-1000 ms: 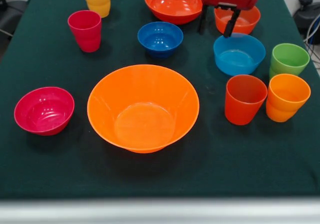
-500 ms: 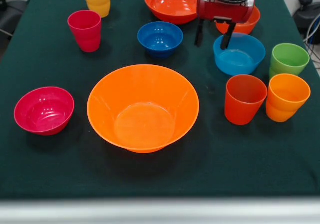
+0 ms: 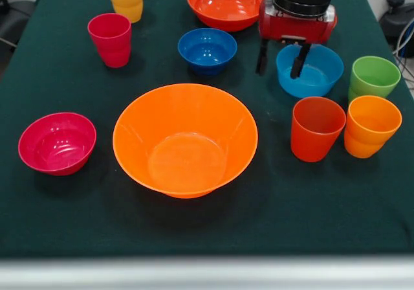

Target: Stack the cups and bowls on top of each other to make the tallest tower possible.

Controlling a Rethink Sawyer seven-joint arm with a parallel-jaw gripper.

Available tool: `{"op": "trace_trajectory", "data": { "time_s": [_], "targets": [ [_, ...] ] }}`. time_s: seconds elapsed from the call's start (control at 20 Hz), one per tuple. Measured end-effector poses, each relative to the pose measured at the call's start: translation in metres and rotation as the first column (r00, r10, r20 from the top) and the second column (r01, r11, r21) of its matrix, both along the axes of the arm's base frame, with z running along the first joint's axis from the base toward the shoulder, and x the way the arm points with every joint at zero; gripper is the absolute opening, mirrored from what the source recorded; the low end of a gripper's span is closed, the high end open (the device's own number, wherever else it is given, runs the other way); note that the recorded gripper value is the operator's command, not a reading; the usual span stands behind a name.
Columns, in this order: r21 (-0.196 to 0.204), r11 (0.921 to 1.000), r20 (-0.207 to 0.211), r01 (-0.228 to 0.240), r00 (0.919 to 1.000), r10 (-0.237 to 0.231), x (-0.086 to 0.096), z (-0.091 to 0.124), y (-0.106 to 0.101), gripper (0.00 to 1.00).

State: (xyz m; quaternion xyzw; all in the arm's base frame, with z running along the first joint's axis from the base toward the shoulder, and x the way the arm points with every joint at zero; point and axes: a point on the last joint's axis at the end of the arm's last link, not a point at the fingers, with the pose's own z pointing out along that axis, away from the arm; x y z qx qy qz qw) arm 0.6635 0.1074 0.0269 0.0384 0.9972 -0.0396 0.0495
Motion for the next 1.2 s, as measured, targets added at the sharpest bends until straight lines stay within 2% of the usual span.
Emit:
{"op": "trace_trajectory", "data": {
  "time_s": [0.4,0.85,1.2],
  "targets": [
    [-0.006,0.9991,0.047,-0.042,0.998,0.042,0.022,0.002,0.026,1.0],
    [-0.003,0.998,0.069,-0.063,0.9956,0.063,0.033,-0.002,0.055,1.0],
    [-0.003,0.9982,0.063,-0.06,0.9962,0.06,0.034,-0.012,0.056,1.0]
  ]
}}
